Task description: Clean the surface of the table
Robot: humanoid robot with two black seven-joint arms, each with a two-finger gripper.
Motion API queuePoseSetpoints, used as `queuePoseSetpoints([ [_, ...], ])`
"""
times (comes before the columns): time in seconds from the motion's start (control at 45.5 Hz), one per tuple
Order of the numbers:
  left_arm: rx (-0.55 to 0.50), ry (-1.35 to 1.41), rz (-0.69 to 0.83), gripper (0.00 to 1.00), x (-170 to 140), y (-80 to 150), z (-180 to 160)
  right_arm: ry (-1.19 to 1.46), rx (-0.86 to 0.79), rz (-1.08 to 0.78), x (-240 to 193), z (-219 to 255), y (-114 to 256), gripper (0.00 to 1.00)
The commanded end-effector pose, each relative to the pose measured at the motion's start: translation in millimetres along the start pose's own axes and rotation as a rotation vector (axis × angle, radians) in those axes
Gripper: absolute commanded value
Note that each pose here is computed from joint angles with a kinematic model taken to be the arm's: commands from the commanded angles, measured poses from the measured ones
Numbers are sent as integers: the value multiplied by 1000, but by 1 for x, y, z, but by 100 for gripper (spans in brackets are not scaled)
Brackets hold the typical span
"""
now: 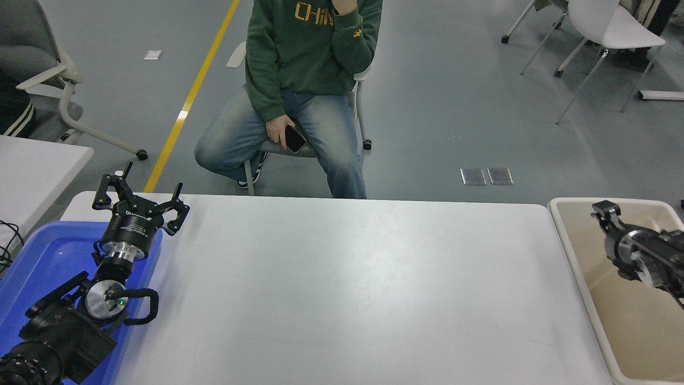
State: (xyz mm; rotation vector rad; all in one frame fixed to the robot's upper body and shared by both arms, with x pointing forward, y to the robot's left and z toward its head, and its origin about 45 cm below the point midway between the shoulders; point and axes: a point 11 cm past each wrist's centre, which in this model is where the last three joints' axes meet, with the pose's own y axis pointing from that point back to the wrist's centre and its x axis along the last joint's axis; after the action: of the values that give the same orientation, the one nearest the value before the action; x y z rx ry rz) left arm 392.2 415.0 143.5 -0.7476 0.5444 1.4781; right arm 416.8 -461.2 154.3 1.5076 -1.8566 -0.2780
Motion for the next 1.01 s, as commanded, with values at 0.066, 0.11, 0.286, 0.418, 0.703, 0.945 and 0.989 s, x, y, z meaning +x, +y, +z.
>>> queuePoseSetpoints([
  [0.066,0,0,0,100,0,0,0,-265,120,-160,-35,-43,18,100],
  [0.11,0,0,0,100,0,0,0,-293,122,-189,-44,-45,21,100],
  [0.286,1,0,1,100,1,1,0,-464,131,-373,-98,-62,39,100],
  [0.418,4,-1,0,100,0,1,-1,-624,174,-445,-117,-76,48,100],
  [0.703,2,-1,0,100,0,1,-1,-774,237,-513,-167,-79,55,100],
  [0.945,3,1,0,100,0,1,-1,-948,263,-563,-199,-90,62,100],
  [0.989,1,1,0,100,0,1,0,-955,261,-570,-203,-91,63,100],
])
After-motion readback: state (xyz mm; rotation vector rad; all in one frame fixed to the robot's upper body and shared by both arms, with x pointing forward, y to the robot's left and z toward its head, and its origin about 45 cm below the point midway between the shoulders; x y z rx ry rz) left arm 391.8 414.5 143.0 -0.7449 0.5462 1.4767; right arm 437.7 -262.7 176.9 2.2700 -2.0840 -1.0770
